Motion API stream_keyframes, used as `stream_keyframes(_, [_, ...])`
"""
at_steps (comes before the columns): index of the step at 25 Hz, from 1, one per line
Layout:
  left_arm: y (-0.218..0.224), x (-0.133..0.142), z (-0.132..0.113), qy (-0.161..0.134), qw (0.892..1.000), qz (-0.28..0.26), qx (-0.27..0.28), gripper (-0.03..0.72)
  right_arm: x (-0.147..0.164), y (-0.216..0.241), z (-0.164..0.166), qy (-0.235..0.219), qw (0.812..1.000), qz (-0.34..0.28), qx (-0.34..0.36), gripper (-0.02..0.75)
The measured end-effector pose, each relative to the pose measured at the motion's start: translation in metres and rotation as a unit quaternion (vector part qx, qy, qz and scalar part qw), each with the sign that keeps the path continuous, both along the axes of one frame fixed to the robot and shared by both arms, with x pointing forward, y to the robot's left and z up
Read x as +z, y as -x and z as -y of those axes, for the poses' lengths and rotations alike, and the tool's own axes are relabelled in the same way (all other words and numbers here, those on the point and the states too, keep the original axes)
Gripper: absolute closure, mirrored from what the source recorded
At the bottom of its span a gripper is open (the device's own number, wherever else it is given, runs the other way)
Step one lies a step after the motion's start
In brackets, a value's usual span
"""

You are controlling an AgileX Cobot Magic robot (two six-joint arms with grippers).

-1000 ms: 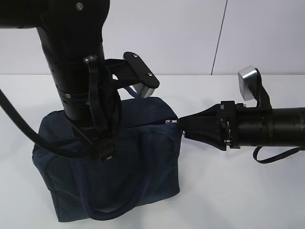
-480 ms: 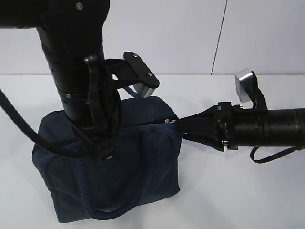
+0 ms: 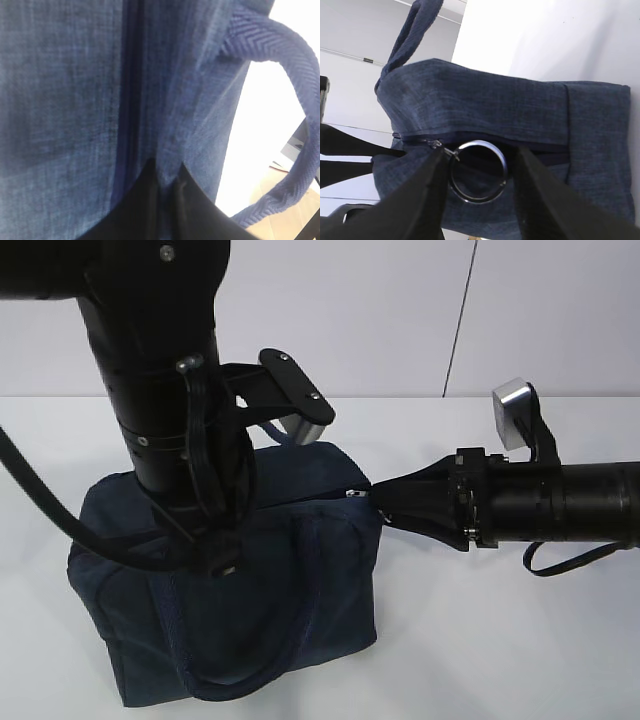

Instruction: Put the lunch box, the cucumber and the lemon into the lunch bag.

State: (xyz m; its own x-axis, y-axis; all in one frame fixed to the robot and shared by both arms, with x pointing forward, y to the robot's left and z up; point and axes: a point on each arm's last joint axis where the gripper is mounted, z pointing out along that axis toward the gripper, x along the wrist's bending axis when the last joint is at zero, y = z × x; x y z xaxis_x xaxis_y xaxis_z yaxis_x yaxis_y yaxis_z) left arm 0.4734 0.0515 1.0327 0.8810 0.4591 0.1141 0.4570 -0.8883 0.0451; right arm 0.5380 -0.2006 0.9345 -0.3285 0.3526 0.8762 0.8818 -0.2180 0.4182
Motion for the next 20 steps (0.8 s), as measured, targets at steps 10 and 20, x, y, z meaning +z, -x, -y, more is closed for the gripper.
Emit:
stream_keyframes(10, [0.0,0.0,0.0,0.0,1.0,0.0,0.0,0.681,0.0,0.0,0.0,0.0,1.0,0.0,0.0,0.589])
stream_keyframes(20, [0.0,0.0,0.0,0.0,1.0,0.0,0.0,0.681,0.0,0.0,0.0,0.0,1.0,-0.001,0.0,0.704])
